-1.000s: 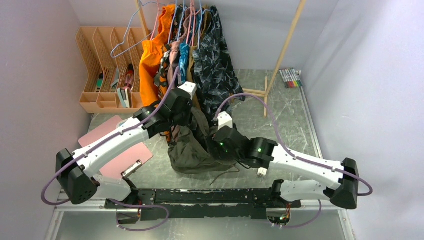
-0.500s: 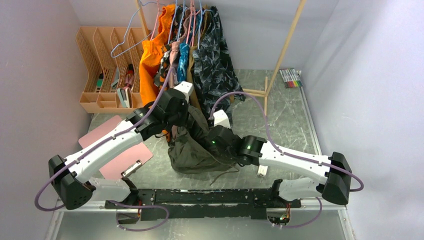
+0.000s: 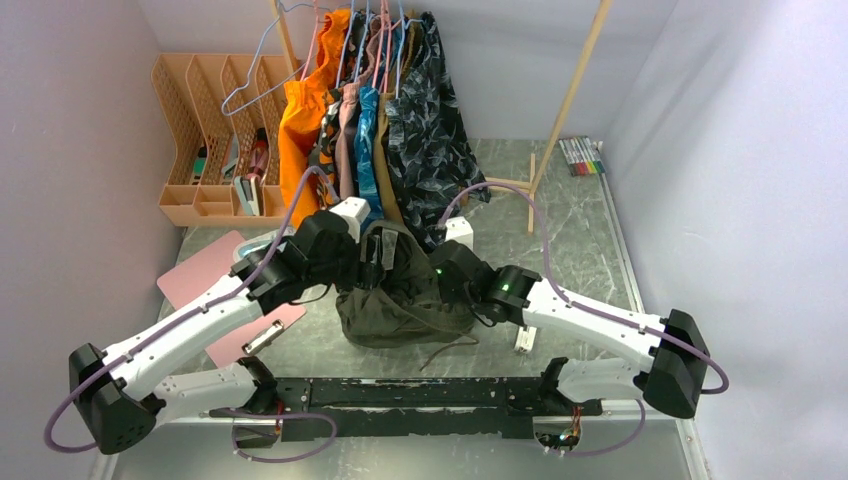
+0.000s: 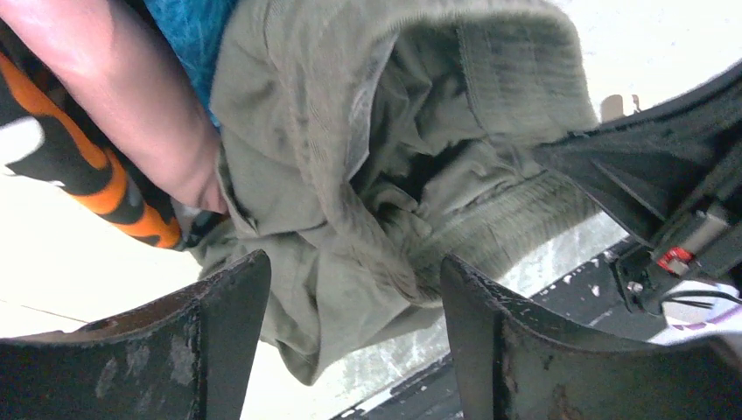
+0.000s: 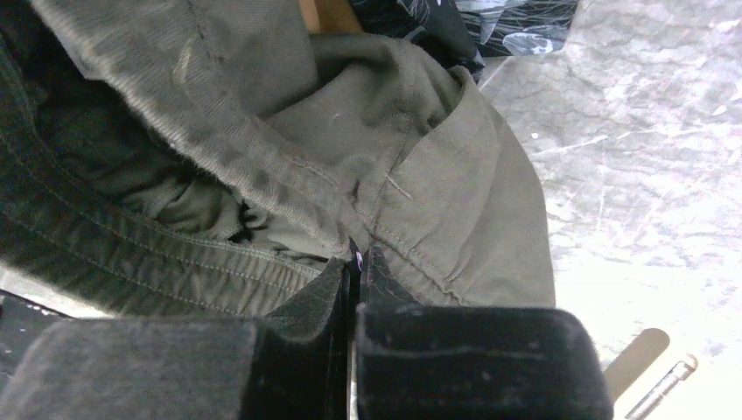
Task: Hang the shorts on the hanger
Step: Adjust the shorts at the center of the board.
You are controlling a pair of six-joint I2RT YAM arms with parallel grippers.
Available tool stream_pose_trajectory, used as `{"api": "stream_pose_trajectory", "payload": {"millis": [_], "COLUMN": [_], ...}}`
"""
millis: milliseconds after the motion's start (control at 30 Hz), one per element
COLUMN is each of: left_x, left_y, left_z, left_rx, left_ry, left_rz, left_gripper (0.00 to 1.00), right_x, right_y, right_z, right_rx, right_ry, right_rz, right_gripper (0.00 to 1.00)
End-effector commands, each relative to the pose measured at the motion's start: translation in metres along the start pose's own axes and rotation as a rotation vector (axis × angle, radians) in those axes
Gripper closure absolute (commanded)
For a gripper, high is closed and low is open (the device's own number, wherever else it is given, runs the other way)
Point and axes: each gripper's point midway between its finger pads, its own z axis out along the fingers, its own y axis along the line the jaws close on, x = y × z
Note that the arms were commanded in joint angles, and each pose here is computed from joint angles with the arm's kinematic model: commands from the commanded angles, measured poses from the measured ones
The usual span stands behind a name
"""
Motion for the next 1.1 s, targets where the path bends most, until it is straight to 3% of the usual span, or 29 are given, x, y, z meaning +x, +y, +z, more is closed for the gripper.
{"api": "stream_pose_trajectory", "payload": {"millis": [0, 267, 467, 533, 633, 667, 700, 800, 933, 1067], "left_x": [0.008, 0.030, 0.039, 0.042, 0.035, 0.028, 0.015, -0.029, -0.095, -0.126], "left_y": [-0.022, -0.024, -0.004, 0.003, 0.011, 0.013, 0.013, 0.017, 0.004, 0.001], "left_z": [-0.008, 0.009, 0.036, 0.040, 0.036, 0.030, 0.019, -0.031, -0.116, -0.174], "left_rx": [0.118, 0.036, -0.112, -0.150, -0.193, -0.204, -0.211, -0.236, -0.154, -0.103], "left_ry": [0.001, 0.050, 0.066, 0.066, 0.030, 0.006, -0.032, -0.135, -0.305, -0.398], "left_rz": [-0.082, -0.089, -0.122, -0.127, -0.138, -0.139, -0.140, -0.121, -0.080, -0.071], "left_gripper": [0.24, 0.22, 0.31, 0.44, 0.78, 0.90, 0.93, 0.93, 0.93, 0.93], "right_x": [-0.003, -0.009, -0.012, -0.013, -0.014, -0.017, -0.023, -0.059, -0.133, -0.165], "right_y": [0.009, 0.013, 0.015, 0.013, 0.009, 0.007, 0.005, -0.008, -0.034, -0.054], "right_z": [0.005, 0.004, -0.004, -0.006, -0.011, -0.013, -0.017, -0.040, -0.098, -0.134], "right_rx": [-0.072, -0.107, -0.131, -0.131, -0.125, -0.120, -0.112, -0.058, 0.054, 0.129], "right_ry": [0.011, 0.013, 0.005, 0.000, -0.016, -0.028, -0.048, -0.135, -0.299, -0.382], "right_rz": [0.124, 0.157, 0.178, 0.184, 0.190, 0.188, 0.185, 0.164, 0.142, 0.151], "right_gripper": [1.00, 1.00, 1.00, 1.00, 1.00, 1.00, 1.00, 1.00, 1.00, 1.00]}}
